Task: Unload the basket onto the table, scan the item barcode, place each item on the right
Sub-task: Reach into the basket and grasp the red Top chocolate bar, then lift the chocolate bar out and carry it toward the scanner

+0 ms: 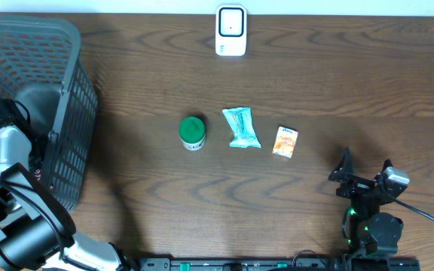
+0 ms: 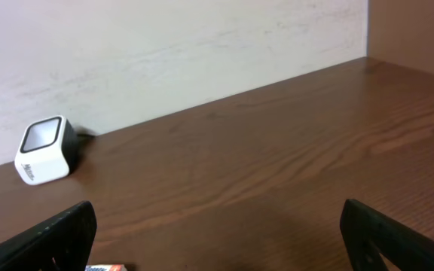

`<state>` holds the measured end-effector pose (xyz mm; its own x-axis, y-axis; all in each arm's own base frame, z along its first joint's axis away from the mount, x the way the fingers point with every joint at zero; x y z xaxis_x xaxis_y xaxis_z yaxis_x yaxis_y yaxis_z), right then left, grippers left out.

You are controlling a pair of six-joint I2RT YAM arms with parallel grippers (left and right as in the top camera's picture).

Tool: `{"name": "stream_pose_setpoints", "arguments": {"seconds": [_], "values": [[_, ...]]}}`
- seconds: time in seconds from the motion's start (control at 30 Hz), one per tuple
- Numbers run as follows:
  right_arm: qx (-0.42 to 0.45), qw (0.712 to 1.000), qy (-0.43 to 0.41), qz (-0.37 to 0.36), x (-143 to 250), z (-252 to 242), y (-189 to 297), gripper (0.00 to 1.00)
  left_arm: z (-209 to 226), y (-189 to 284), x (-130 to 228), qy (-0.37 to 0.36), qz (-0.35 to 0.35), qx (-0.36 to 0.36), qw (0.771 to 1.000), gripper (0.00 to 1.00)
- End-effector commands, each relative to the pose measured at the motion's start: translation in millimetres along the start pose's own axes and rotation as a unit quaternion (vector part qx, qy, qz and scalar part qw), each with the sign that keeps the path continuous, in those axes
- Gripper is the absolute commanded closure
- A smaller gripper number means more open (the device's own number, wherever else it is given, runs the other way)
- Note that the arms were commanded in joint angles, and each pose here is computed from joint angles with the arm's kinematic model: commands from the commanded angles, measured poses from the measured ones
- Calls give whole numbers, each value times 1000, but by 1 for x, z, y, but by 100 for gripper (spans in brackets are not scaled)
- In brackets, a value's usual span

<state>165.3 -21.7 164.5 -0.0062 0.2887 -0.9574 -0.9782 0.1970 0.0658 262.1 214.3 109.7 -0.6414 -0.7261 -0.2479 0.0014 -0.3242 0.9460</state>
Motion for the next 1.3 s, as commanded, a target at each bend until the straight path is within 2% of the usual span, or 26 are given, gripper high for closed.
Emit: {"name": "stream_pose_setpoints", "arguments": {"seconds": [0.0,0.07,0.2,0.23,0.3,0.33,0.4,0.43,0.53,0.63,0.77,0.87,1.03,1.07,1.17,1.27], "values": [[2,1000,-6,-1,0,-1,0,1,-7,-15,9,-7,32,18,999,36],[2,1000,-6,-1,0,-1,0,1,-9,-19,13,-8,38,26,999,43],[2,1000,-6,-1,0,-1,0,1,-11,-32,28,-11,52,30,998,44],[2,1000,-6,-1,0,-1,0,1,-11,-35,33,-11,55,30,998,47],[2,1000,-6,-1,0,-1,0,1,-10,-41,41,-13,59,29,998,59],[2,1000,-6,-1,0,-1,0,1,-10,-43,44,-13,62,28,998,71],[2,1000,-6,-1,0,-1,0,1,-10,-45,48,-14,68,27,997,89],[2,1000,-6,-1,0,-1,0,1,-9,-45,49,-15,70,26,997,92],[2,1000,-6,-1,0,-1,0,1,-9,-42,50,-15,71,26,997,93],[2,1000,-6,-1,0,-1,0,1,-7,-26,37,-9,42,33,999,93],[2,1000,-6,-1,0,-1,0,1,1,35,2,11,-42,53,998,92],[2,1000,-6,-1,0,-1,0,1,11,89,-18,29,-122,80,989,93],[2,1000,-6,-1,0,-1,0,1,28,180,-25,52,-256,144,955,92],[2,1000,-6,-1,0,-1,0,1,32,209,-21,53,-298,178,936,93],[2,1000,-6,-1,0,-1,0,1,30,263,-3,23,-362,289,886,93],[2,1000,-6,-1,0,-1,0,1,12,302,26,-33,-354,444,822,93]]}}
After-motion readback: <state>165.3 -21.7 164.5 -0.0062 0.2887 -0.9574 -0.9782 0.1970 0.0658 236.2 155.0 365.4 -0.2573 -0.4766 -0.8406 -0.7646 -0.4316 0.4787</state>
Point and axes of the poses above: each gripper's point midway between its finger pads, its own y axis back along the fingers, its own z axis along the line the jaws close on, x = y × z, the point moved 8 cm from there along y, back along the fingers, and after that the axes turned 2 degrees about -y, right-handed, at the moved point
